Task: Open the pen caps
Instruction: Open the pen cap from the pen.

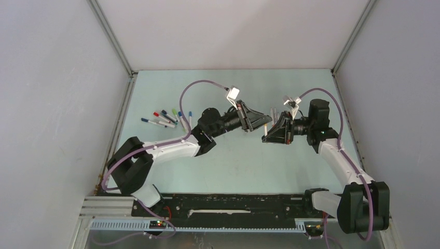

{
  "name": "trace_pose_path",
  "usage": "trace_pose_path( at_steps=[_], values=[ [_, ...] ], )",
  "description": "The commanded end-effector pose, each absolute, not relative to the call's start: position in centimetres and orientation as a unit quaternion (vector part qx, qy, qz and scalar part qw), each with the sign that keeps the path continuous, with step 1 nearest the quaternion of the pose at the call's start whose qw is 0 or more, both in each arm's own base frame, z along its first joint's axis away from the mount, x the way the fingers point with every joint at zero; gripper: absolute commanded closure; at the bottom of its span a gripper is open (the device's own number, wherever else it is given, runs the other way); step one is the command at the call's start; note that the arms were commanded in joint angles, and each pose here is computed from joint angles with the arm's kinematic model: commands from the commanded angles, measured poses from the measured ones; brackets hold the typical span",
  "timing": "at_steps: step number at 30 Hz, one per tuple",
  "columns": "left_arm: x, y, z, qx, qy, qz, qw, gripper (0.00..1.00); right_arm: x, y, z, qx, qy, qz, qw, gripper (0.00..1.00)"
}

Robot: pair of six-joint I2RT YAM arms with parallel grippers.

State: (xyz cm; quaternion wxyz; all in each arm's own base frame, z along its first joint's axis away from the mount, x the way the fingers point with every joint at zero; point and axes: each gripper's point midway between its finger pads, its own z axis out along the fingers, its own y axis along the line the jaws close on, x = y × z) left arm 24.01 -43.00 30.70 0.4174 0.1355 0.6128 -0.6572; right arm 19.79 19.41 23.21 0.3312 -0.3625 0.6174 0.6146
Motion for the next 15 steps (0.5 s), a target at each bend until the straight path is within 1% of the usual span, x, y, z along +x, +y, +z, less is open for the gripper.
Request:
trace_pose_path(
  at_steps=[1, 2, 4, 5, 6, 9, 11, 15],
  values=[
    [23.4, -43.4, 34.0, 0.151, 0.575, -0.686, 0.42, 0.71, 19.9, 19.5, 23.4, -0.367, 0.614, 0.615, 0.333, 1.0],
    [23.3, -43.4, 34.1, 0.152, 0.573, -0.687, 0.421, 0.77, 19.9, 19.5, 23.4, -0.367, 0.614, 0.615, 0.332, 1.0],
    [23.2, -43.4, 34.4, 0.156, 0.569, -0.688, 0.422, 0.92, 19.9, 19.5, 23.4, -0.365, 0.614, 0.617, 0.329, 1.0],
    [23.3, -43.4, 34.3, 0.157, 0.569, -0.688, 0.422, 0.98, 19.9, 19.5, 23.4, -0.365, 0.614, 0.618, 0.328, 1.0],
    [23.3, -43.4, 34.5, 0.158, 0.569, -0.687, 0.423, 1.0, 19.9, 19.5, 23.3, -0.364, 0.614, 0.619, 0.327, 1.0],
    [24.3, -42.6, 35.3, 0.149, 0.566, -0.676, 0.447, 1.0, 19.9, 19.6, 23.2, -0.363, 0.615, 0.622, 0.322, 1.0],
    [26.0, -41.2, 36.7, 0.132, 0.557, -0.663, 0.483, 1.0, 19.8, 19.8, 23.0, -0.361, 0.616, 0.626, 0.313, 1.0],
    [30.7, -36.7, 41.1, 0.074, 0.526, -0.618, 0.579, 1.0, 19.3, 20.6, 22.4, -0.364, 0.614, 0.637, 0.291, 1.0]
  ],
)
